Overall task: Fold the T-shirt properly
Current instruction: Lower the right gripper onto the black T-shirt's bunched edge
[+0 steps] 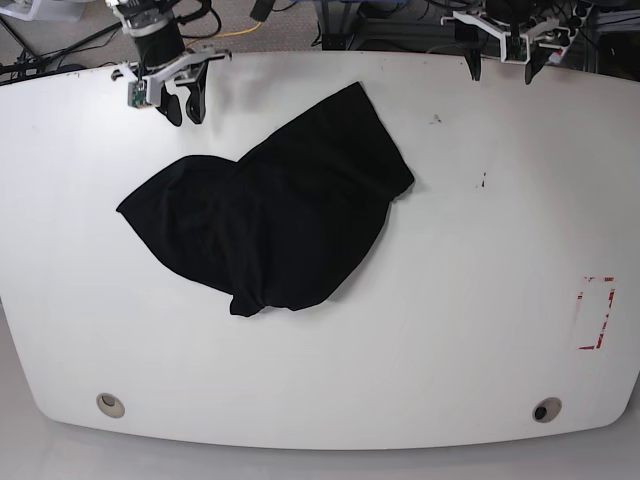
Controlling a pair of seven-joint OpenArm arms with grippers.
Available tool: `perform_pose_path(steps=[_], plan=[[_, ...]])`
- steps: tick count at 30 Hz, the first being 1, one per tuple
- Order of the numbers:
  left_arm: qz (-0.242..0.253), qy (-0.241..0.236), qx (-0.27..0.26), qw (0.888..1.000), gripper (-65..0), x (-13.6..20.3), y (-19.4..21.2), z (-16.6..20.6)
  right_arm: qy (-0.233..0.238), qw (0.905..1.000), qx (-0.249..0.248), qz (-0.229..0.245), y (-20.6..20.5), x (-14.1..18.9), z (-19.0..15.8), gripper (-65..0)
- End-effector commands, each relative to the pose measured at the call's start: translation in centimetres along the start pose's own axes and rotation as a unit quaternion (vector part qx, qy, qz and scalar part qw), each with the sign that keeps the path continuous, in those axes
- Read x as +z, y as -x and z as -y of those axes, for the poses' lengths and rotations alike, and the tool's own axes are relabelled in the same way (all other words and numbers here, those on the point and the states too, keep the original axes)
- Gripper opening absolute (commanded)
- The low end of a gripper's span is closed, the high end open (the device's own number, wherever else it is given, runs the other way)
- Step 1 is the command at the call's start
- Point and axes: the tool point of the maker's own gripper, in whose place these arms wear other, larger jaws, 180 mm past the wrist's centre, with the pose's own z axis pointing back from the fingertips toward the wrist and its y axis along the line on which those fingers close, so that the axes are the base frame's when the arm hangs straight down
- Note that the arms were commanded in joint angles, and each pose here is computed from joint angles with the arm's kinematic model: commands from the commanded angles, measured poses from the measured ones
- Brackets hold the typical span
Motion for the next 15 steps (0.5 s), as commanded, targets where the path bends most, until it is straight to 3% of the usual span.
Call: perform_pose_path(steps=[1, 6, 9, 15], plan=[[0.022, -0.006, -0.001, 1.0, -20.3, -0.1, -1.2, -0.4, -0.009, 0.9997, 0.017, 0.012, -1.8, -0.8, 0.1, -39.2], [0.04, -0.009, 0.001, 0.999, -20.1, -0.9, -2.3, -0.5, -0.041, 0.9979, 0.048, 0.012, -4.0, -3.2, -0.5, -24.7], [0.05, -0.01, 0.001, 0.999, -19.3, -1.4, -2.9, -0.5, -0.062, 0.9956, 0.071, 0.005, -5.4, -4.6, -1.2, -24.1], [0.076, -0.015, 0.005, 0.997, -10.4, -2.6, -4.6, -0.6, -0.097, 0.9859, 0.133, -0.026, -8.0, -7.8, -1.9, -23.6]])
